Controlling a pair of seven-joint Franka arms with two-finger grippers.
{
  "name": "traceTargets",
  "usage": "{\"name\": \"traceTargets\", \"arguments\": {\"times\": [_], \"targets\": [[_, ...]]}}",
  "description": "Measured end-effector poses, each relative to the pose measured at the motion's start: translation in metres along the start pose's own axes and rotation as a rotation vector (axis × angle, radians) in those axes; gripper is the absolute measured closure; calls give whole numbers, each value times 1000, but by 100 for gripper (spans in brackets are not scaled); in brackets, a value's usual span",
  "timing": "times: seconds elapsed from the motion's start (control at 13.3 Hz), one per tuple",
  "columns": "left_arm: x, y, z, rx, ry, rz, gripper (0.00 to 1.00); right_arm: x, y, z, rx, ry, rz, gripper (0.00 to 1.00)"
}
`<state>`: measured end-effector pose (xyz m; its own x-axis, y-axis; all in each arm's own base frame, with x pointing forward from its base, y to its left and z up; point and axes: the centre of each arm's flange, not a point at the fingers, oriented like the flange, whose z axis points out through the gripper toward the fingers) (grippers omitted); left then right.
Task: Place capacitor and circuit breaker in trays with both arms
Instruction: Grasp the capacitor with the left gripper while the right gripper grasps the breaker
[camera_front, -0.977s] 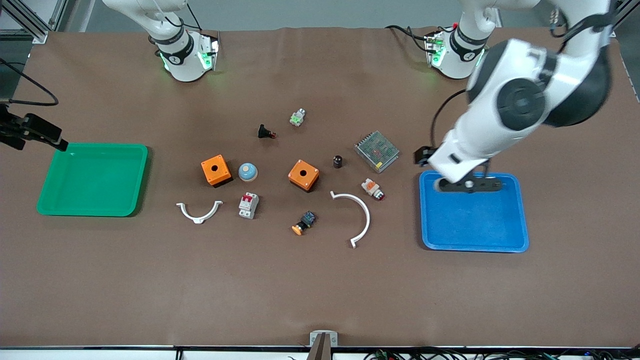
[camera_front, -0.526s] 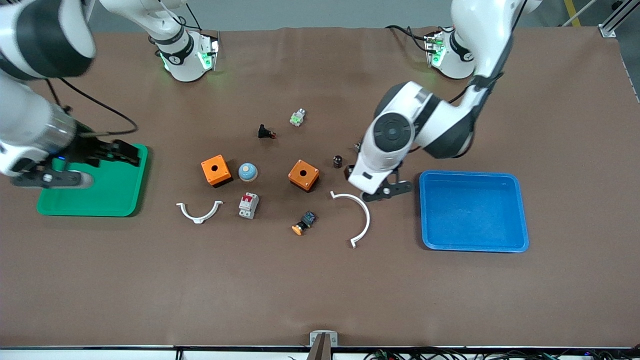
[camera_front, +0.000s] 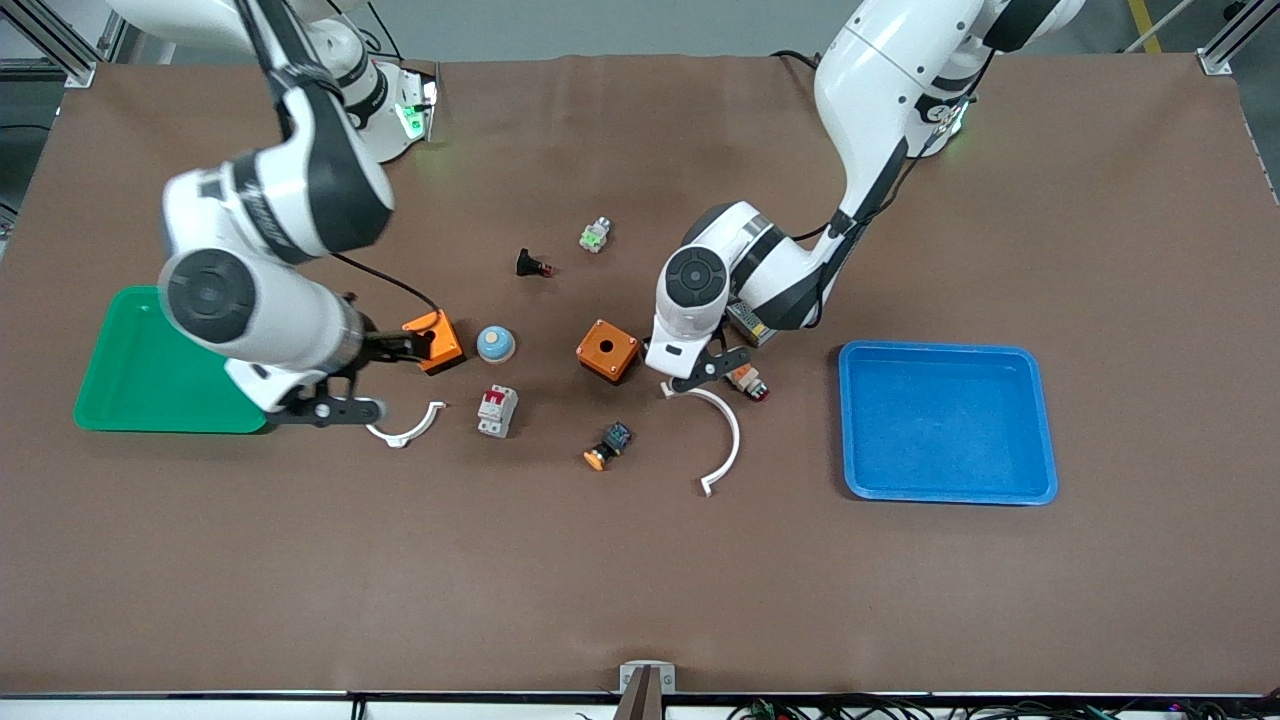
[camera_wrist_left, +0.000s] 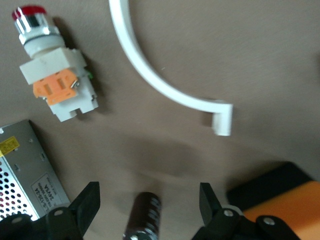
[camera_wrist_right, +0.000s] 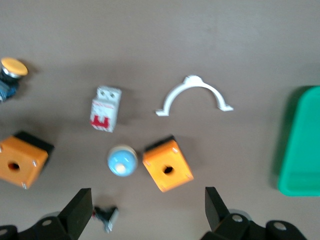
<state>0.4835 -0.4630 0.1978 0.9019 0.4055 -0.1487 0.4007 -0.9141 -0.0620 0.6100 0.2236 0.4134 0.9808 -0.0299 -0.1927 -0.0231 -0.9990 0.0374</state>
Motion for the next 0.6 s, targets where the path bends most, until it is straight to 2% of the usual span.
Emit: {"name": "traceTargets", "arguments": {"times": [0.08, 0.3, 0.6], "targets": [[-2, -3, 5, 11, -4, -1, 14, 0, -16, 19, 15, 13, 17, 0], [-11, -4, 11, 25, -9, -25, 17, -4, -39, 66, 108, 21, 80, 0], [-25, -3, 18, 40, -11, -32, 24, 6, -41, 118, 119, 35, 141, 0]]}}
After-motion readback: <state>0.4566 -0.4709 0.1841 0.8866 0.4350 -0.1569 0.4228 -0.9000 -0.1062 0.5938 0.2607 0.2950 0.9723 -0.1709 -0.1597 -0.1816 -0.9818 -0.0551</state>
